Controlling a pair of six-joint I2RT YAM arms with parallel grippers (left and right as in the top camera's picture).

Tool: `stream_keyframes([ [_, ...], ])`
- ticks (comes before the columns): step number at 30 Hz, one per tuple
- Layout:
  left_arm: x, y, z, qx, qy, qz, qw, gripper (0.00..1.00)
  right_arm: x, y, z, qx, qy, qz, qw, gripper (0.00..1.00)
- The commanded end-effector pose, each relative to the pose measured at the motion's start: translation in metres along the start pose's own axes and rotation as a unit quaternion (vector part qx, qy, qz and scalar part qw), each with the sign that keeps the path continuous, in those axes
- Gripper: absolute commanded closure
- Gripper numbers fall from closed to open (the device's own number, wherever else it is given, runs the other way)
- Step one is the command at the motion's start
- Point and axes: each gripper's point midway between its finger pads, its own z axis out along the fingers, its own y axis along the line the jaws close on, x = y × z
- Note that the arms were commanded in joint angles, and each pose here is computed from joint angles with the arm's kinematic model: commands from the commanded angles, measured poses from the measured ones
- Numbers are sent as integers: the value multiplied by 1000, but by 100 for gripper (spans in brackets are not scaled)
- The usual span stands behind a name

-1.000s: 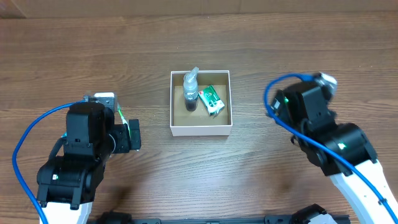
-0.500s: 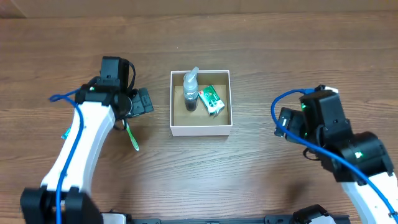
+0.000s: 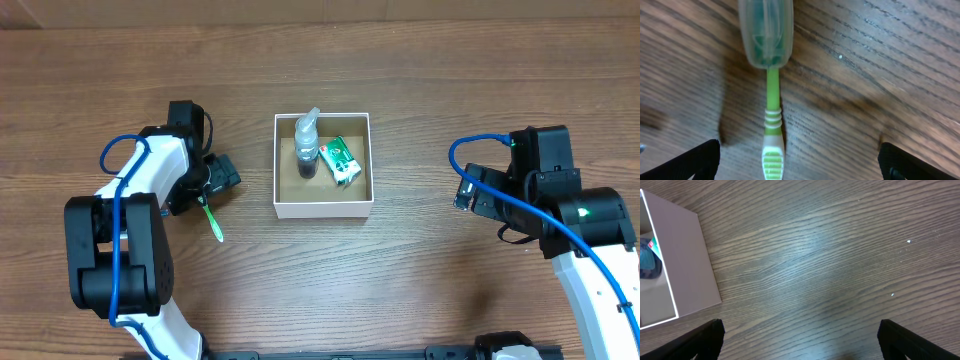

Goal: Pack container
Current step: 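Grasp the green toothbrush with the left gripper, then carry the toothbrush into the white box and release it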

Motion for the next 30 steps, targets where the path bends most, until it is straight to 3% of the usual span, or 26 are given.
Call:
stream_keyframes([
  [1, -8, -10, 1, 25, -6, 6, 1000, 0, -2, 0, -1, -2, -5, -3, 1000, 0],
  [9, 2, -7, 18, 12, 23, 7, 1000, 0, -2, 0, -1, -3, -5, -3, 1000, 0],
  [12, 4, -7, 19, 14, 29, 7, 999, 25, -2, 0, -1, -2, -5, -3, 1000, 0],
  [14, 5, -7, 19, 13, 30, 7, 999, 52, -2, 0, -1, -2, -5, -3, 1000, 0],
  [17, 5, -7, 19, 13, 31, 6, 999, 77, -2, 0, -1, -2, -5, -3, 1000, 0],
  [25, 2, -8, 16, 14, 27, 7, 1000, 90, -2, 0, -1, -2, -5, -3, 1000, 0],
  [27, -3, -10, 5, 14, 27, 7, 1000, 96, -2, 0, -1, -2, -5, -3, 1000, 0],
  [30, -19, -20, -32, 19, -6, 15, 1000, 96, -2, 0, -1, -2, -5, -3, 1000, 0],
])
